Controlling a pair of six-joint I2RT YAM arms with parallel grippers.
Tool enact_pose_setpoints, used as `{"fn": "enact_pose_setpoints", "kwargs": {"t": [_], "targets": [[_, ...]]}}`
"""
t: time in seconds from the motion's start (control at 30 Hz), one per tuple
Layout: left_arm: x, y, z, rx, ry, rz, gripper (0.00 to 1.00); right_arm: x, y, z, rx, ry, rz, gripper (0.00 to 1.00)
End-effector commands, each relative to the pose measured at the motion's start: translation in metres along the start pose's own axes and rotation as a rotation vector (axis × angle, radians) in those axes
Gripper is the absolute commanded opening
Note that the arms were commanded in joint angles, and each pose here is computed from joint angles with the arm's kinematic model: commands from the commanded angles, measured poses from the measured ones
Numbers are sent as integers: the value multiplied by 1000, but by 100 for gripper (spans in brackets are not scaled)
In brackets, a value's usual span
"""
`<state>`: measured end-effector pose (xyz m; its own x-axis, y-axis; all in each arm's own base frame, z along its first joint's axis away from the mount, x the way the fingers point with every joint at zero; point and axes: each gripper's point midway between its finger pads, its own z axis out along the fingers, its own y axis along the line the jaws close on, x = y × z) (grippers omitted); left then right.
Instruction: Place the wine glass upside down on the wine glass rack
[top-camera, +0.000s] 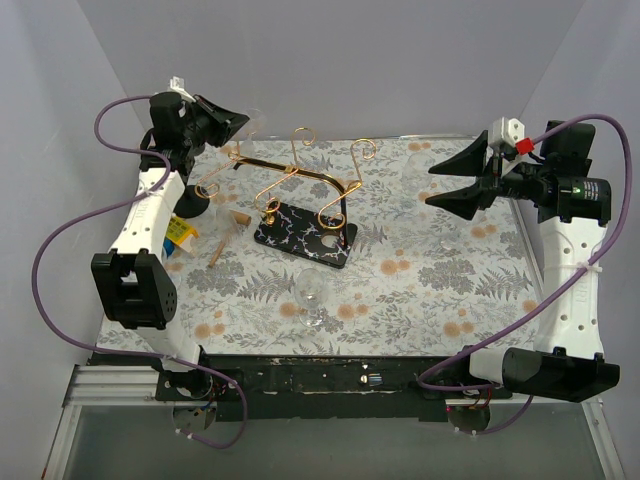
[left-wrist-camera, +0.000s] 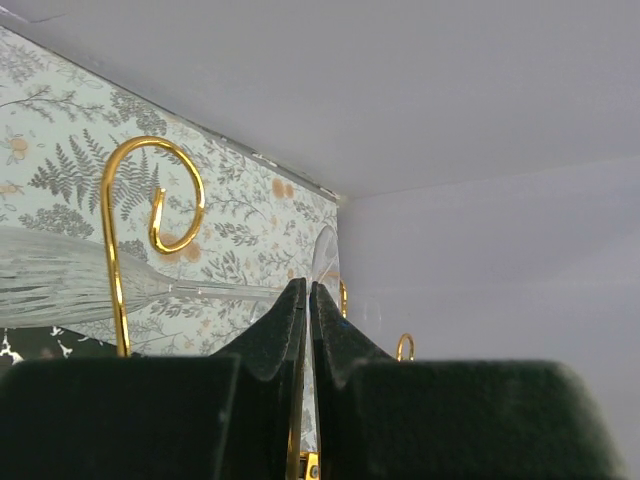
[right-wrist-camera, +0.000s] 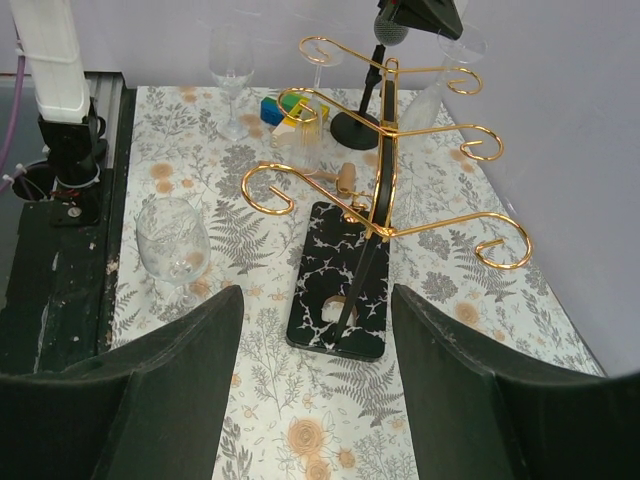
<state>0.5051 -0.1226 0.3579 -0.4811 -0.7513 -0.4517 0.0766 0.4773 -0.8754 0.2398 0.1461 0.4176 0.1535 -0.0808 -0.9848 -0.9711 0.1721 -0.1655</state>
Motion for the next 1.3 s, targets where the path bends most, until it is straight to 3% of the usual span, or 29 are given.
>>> {"fn": "enact_pose_setpoints", "kwargs": {"t": [0.0,0.67,0.97,1.27], "targets": [[-11,-6,-15,-13,-53,43,0,-9,6,-2,-12,-24,-35,68],[-42,12,26,-71,-113,70,0,-9,4,-2,-15,-30,-30,69],[-37,12,46,-34,-43,55,0,-9,3,-2,-14,-30,-27,69],[-22,10,41,-17,23,50,0,-9,4,-2,-15,-31,-30,69]]}}
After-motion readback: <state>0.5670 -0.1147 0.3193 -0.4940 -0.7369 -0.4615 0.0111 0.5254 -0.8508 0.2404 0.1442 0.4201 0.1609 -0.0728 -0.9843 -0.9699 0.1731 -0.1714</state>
